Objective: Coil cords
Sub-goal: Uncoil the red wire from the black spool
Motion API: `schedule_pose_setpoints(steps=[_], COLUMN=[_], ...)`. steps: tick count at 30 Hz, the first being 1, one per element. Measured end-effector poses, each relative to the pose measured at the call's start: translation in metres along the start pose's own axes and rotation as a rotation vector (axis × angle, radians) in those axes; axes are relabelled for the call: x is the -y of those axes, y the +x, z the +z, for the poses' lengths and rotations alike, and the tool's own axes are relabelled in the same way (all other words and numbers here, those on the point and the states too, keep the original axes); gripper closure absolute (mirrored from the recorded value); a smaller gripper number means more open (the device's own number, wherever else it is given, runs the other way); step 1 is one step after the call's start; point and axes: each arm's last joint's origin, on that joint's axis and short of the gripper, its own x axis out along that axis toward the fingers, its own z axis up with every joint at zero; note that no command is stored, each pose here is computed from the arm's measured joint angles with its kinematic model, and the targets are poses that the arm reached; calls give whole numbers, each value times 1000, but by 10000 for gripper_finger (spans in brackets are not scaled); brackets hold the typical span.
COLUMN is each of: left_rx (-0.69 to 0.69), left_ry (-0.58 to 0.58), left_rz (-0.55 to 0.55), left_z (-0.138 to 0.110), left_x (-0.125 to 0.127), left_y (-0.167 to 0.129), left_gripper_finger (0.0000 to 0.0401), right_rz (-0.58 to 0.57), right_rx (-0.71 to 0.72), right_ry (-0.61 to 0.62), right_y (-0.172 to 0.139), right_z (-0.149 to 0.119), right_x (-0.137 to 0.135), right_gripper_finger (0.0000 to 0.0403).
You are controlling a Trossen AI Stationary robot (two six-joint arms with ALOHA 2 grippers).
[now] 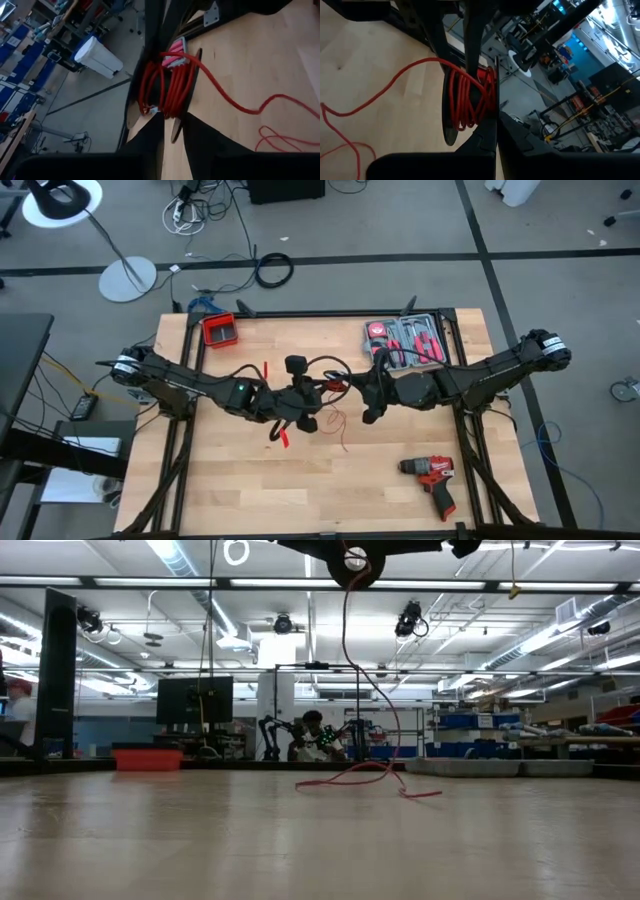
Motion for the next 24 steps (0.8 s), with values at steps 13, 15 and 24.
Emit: schedule_pose_setpoints(steps=[13,15,24], left_rx=[-22,-35,-133], left_ry=[-47,-40,25], left_rz=[7,15,102], left_z=[-3,-4,-14], left_x=[-3,-3,-4], left_y=[3,3,2], left_gripper_finger=[399,400,401], right_rz=[5,-12,-65], right_rx=[7,-2,-34], right_ry=[21,19,4], right_y=[0,-1,-11], right_z=[1,1,4], right_x=[0,-1,-7], right_gripper_finger=[339,326,310])
